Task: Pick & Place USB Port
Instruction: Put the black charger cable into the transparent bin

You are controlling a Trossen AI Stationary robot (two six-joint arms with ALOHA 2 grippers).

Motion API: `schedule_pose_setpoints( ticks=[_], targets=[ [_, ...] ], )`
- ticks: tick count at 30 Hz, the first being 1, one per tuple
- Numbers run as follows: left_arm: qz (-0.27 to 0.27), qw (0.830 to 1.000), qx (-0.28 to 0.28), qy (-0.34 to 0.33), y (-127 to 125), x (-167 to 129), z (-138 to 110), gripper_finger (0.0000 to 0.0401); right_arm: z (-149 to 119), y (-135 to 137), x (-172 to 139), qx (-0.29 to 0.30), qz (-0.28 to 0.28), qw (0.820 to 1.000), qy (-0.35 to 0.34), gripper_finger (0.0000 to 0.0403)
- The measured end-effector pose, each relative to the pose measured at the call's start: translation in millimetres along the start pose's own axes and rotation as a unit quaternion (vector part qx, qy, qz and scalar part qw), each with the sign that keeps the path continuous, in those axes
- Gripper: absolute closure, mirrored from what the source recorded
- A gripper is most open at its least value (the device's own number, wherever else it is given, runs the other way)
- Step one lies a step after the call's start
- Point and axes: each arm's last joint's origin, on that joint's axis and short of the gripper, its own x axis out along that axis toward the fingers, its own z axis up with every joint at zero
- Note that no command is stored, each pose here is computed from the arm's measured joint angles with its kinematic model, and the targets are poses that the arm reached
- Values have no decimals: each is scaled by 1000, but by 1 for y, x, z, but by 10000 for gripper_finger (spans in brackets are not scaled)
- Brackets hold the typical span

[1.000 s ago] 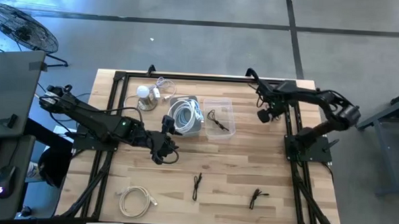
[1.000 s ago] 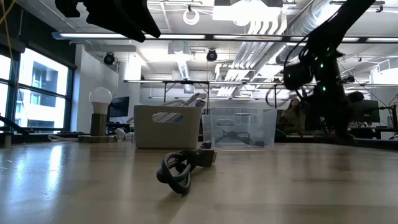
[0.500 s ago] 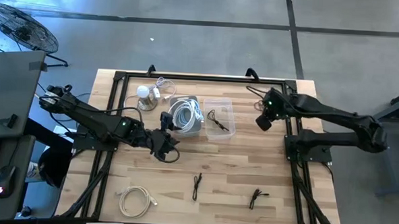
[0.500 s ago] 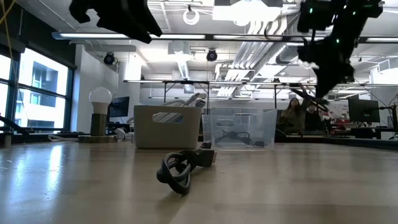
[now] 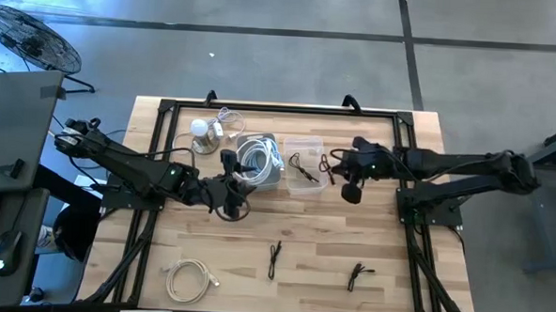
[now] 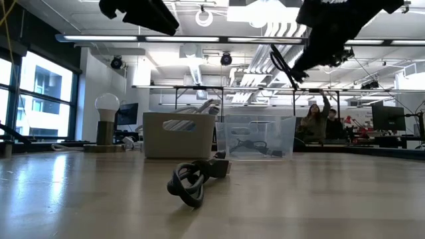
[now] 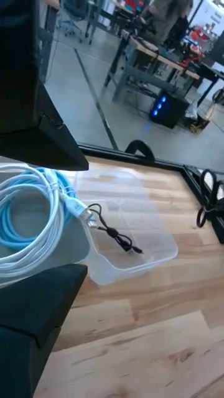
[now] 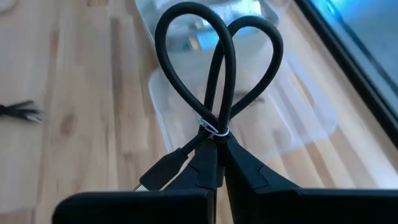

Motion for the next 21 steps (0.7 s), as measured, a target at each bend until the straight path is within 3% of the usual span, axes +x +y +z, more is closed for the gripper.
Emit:
schedule_pose_setpoints(
  ticks=[15,21],
  targets=[
    [16,999,-28,-1,5,-3,0,148,6,0,40,-39,-5,999,-3,400],
    [13,999,-31,5,4,-3,-2,148,7,3,53,-67,26,997,-5,400]
  ],
)
